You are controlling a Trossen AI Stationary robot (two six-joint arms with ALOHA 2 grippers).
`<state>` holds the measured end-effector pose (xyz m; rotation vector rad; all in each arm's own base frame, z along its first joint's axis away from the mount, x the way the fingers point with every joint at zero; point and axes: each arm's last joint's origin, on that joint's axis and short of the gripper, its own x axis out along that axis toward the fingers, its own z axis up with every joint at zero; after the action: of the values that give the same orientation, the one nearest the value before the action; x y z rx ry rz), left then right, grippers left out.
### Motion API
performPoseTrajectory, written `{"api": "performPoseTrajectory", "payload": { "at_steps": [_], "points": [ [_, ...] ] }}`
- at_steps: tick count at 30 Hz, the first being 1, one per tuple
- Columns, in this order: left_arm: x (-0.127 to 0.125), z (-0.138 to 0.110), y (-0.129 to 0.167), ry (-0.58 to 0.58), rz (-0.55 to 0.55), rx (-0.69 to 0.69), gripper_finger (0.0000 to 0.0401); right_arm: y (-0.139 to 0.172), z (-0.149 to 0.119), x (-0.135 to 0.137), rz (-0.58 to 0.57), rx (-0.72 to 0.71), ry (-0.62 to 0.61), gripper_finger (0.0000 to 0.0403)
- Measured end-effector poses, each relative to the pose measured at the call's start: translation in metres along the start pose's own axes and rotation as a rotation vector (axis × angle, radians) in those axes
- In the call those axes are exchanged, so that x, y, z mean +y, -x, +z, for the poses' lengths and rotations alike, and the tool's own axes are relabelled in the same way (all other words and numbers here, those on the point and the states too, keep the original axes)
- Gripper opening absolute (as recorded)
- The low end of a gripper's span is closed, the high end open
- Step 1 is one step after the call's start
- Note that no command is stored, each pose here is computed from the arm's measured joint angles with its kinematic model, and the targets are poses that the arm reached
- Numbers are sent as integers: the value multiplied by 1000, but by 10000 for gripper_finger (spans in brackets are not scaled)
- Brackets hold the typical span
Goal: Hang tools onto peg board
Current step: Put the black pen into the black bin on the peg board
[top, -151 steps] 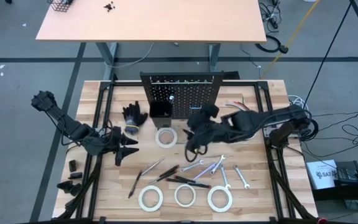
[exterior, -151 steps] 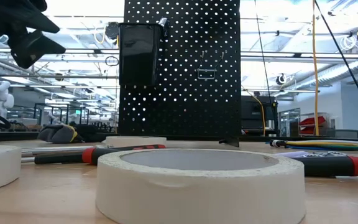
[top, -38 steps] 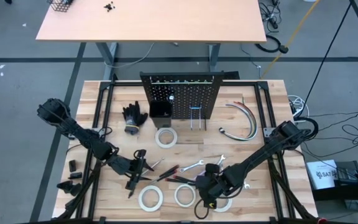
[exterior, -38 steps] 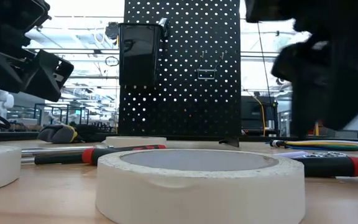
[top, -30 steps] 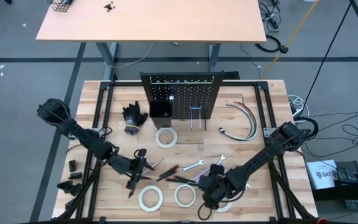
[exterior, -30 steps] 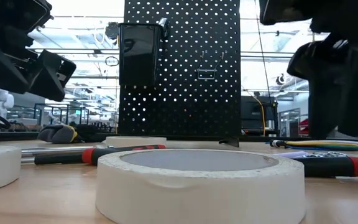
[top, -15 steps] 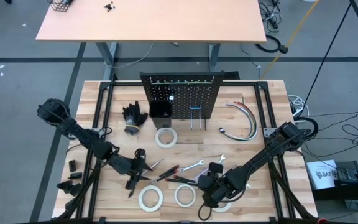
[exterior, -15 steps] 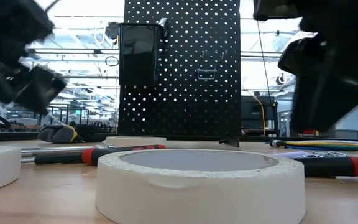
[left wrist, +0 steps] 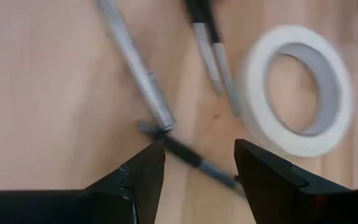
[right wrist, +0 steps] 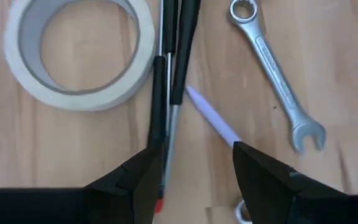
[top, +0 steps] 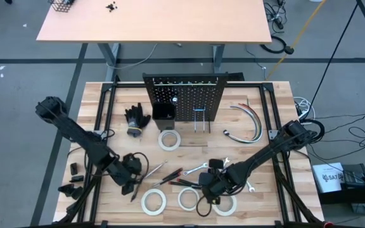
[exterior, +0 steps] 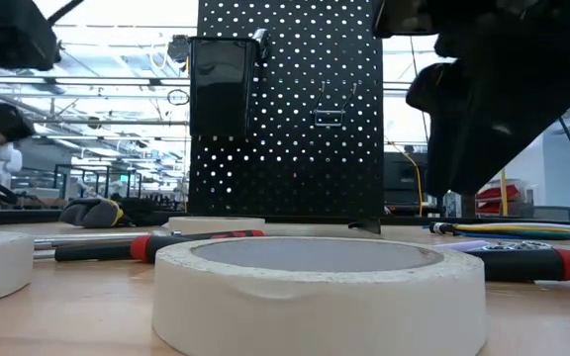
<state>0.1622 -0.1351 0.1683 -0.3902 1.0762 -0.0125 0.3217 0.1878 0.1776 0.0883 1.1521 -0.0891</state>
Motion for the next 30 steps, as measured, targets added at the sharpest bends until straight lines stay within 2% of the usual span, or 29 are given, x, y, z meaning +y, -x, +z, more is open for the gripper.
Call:
{"api": "performPoseTrajectory", "payload": {
  "at_steps": [5, 13, 18, 22, 27, 30],
  "points": [
    [-10, 4, 14, 80, 72, -12, 196, -4, 8, -16, -29, 14, 35, 187],
    [-6, 1, 18, 85, 165, -14, 196, -2, 20, -41, -68, 42, 199, 187],
    [-7, 1, 18, 204, 164, -29, 196, -3, 20, -50, -92, 75, 174, 187],
    [-6, 2, 17, 279, 169, -36, 196, -2, 19, -47, -89, 71, 153, 187],
    [-3, 3, 11, 338, 208, -31, 196, 5, -2, -47, -123, 120, 227, 187],
    [-3, 3, 7, 384, 224, -27, 196, 18, -17, -52, -110, 86, 239, 187]
  ]
}}
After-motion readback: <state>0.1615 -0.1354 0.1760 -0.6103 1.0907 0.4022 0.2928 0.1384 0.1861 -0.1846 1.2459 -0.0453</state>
